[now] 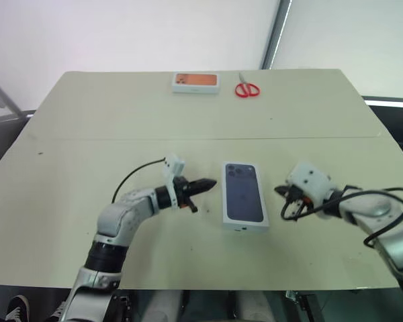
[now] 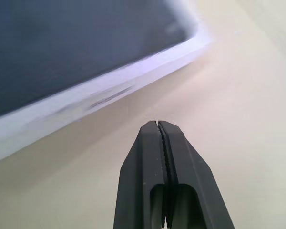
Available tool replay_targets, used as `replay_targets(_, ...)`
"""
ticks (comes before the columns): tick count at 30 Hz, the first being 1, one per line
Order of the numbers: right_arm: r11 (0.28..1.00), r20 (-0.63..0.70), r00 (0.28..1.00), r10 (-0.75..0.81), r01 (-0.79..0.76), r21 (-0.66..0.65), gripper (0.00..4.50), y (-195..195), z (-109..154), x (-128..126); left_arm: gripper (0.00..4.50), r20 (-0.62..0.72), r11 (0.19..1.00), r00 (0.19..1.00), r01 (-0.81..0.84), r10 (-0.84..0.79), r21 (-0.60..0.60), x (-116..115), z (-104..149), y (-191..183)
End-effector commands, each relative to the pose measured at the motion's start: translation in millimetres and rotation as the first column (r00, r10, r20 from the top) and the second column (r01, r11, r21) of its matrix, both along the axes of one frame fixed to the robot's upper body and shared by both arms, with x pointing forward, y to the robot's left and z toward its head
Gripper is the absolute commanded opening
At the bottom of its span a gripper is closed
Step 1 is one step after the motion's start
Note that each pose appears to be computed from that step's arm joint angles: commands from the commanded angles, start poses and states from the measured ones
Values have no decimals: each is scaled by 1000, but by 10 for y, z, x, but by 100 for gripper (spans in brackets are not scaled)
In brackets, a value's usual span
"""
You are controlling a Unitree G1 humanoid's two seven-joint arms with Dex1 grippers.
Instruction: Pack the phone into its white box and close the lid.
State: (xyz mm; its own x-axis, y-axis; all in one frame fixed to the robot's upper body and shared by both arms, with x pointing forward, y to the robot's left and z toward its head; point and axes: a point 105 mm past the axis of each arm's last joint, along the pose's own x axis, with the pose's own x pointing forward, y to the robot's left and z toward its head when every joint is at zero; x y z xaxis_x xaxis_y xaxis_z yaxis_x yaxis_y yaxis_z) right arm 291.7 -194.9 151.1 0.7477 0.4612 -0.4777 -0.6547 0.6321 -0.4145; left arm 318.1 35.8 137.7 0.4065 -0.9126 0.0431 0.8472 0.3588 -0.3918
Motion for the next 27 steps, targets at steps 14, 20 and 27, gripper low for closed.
replay_targets(14,978,-141,969,202,-194,72,4,486,-344,-422,0,-69,976,988,150,-140,156,-264,-496,-225)
replay_targets(20,988,-79,986,150,-147,45,4,419,-274,-259,0,-46,975,992,126,-119,182,-240,-529,-164)
replay_targets(27,995,89,995,45,-52,86,4,367,47,115,0,75,997,997,-9,4,78,106,-107,-273)
